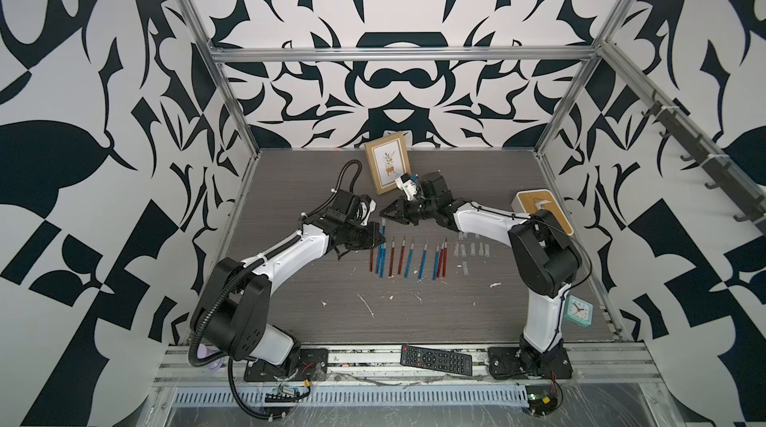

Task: Remove protective caps from carving knives
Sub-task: Remove the protective sleeve from the carving knife, then place the protective sleeve at the center of the board.

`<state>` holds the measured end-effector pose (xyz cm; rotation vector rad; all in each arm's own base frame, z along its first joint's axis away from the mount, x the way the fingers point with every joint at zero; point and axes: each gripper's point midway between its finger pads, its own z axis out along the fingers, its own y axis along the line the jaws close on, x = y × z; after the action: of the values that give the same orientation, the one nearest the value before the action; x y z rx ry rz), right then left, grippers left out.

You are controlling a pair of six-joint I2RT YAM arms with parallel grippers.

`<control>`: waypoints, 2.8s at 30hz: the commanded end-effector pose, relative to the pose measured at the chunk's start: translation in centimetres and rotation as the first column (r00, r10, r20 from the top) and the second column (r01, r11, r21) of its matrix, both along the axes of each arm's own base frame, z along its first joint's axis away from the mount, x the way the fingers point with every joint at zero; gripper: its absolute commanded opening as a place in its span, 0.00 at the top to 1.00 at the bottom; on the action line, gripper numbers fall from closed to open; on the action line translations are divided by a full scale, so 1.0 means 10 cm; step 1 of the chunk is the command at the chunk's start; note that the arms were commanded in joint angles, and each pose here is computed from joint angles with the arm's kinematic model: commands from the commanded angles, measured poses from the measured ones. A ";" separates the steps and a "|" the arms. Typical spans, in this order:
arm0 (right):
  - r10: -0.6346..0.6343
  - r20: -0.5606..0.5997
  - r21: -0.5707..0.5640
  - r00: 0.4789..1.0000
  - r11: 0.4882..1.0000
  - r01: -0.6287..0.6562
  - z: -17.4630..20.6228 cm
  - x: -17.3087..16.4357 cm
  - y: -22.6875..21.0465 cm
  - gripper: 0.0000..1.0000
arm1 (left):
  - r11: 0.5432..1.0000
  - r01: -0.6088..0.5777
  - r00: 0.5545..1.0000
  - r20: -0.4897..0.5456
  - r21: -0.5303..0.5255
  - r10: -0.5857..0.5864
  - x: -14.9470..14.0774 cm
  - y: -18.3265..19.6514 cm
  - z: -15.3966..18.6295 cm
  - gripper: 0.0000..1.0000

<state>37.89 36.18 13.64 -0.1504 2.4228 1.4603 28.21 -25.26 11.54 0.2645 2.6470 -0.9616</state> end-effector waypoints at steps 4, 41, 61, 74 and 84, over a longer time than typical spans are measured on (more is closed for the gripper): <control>-0.180 0.209 0.050 0.961 0.984 0.173 0.51 0.61 -0.34 0.93 | 0.995 0.097 0.981 -0.169 0.007 -0.094 -0.50 0.01 -0.15 1.00; -0.293 0.107 -0.311 0.950 0.898 0.312 -0.16 0.48 -1.67 0.92 | 0.994 0.101 0.985 -0.142 0.041 -0.095 -0.43 -0.01 -0.20 1.00; -0.289 0.032 -0.627 0.957 0.740 0.244 -0.86 0.38 -2.03 0.92 | 0.995 0.076 0.988 -0.136 0.061 -0.068 -0.38 0.15 -0.20 1.00; -0.295 0.009 -0.649 0.955 0.725 0.230 -1.00 0.39 -2.05 0.90 | 0.995 0.074 0.989 -0.136 0.070 -0.064 -0.37 0.17 -0.22 1.00; -0.301 0.003 -0.677 0.954 0.701 0.224 -1.01 0.35 -2.09 0.88 | 0.994 0.076 0.989 -0.133 0.073 -0.066 -0.37 0.17 -0.22 1.00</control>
<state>40.84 15.29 2.55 0.1425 2.8187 0.4549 25.29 -24.27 9.70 0.3219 2.7887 -0.9467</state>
